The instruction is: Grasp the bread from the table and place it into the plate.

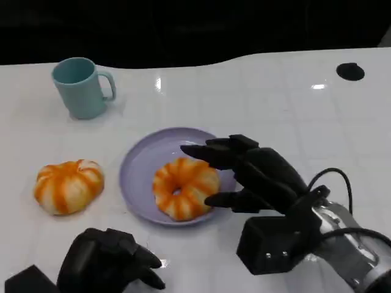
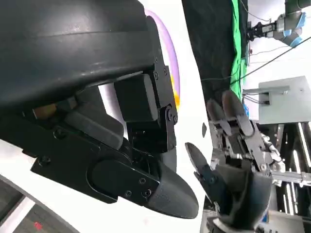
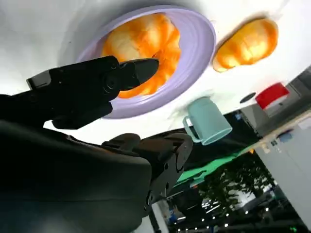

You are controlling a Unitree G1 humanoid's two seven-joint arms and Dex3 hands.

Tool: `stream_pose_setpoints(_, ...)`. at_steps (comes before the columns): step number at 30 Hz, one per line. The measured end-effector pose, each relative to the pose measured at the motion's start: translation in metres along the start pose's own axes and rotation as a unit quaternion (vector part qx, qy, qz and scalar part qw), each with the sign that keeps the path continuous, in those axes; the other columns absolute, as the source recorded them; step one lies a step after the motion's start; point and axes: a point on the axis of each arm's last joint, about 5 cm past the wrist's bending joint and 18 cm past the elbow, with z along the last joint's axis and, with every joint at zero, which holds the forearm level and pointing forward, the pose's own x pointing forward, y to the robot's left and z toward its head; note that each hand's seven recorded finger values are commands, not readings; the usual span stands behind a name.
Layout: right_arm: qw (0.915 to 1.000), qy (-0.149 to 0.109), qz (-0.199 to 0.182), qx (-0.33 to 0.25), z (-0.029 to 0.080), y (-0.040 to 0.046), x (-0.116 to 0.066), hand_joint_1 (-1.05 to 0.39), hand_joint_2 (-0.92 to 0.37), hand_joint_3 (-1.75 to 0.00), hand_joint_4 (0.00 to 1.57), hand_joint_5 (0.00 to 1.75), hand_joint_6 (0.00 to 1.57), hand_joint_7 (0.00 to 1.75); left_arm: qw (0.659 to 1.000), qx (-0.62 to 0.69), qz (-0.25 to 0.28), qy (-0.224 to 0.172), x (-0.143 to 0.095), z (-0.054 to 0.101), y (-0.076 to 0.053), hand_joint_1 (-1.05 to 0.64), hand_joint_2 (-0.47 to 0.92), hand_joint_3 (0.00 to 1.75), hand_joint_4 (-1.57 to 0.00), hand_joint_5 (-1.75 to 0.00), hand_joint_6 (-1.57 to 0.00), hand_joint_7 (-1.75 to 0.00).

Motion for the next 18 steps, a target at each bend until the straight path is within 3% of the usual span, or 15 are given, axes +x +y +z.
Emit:
stream_pose_setpoints(5, 0.9979, -0.004, -0.033, 0.056, 0.0, -0.0037, -0.016, -0.22, -0.92, -0.04, 0.4, 0.61, 0.61, 0.11, 1.0, -0.001, 0.0, 0.001, 0.0, -0.001, 0.0, -1.05, 0.88, 0.0, -1.52, -0.52, -1.57, -0.25)
stream_pose_setpoints(9, 0.9914, -0.004, -0.067, 0.113, -0.002, -0.0062, -0.029, -0.16, -0.91, -0.11, 0.53, 0.83, 0.76, 0.18, 1.0, 0.0, 0.0, 0.0, 0.001, -0.001, 0.0, -1.05, 0.89, 0.0, -1.52, -0.52, -1.57, -0.25)
stream_pose_setpoints(10, 0.9888, -0.001, -0.073, 0.13, -0.002, -0.0071, -0.033, -0.14, -0.86, -0.21, 0.53, 0.91, 0.79, 0.22, 1.0, 0.0, 0.0, 0.0, 0.001, -0.001, 0.0, -1.05, 0.89, 0.0, -1.52, -0.52, -1.57, -0.25)
stream_pose_setpoints(12, 0.9808, 0.003, -0.086, 0.175, -0.003, -0.0085, -0.04, -0.1, -0.61, -0.72, 0.56, 1.08, 0.76, 0.48, 1.0, 0.001, -0.001, 0.0, 0.001, 0.0, 0.0, -1.05, 0.89, 0.0, -1.52, -0.52, -1.57, -0.25)
stream_pose_setpoints(13, 0.9746, 0.004, -0.095, 0.203, -0.003, -0.0093, -0.043, -0.09, -0.55, -0.84, 0.58, 1.12, 0.71, 0.63, 1.0, 0.001, -0.001, -0.001, 0.001, 0.0, 0.0, -1.05, 0.89, 0.0, -1.52, -0.52, -1.57, -0.25)
stream_pose_setpoints(16, 0.9594, 0.009, -0.108, 0.261, -0.003, -0.0108, -0.051, -0.08, -0.48, -1.05, 0.61, 1.31, 0.64, 0.99, 1.0, 0.002, 0.0, -0.002, 0.002, 0.0, 0.0, -1.05, 0.89, 0.0, -1.52, -0.52, -1.57, -0.25)
stream_pose_setpoints(18, 0.9537, 0.013, -0.106, 0.281, -0.003, -0.0127, -0.057, -0.08, -0.49, -1.09, 0.62, 1.46, 0.59, 1.25, 1.0, 0.002, 0.001, -0.003, 0.002, 0.0, 0.0, -1.05, 0.88, 0.0, -1.52, -0.52, -1.57, -0.25)
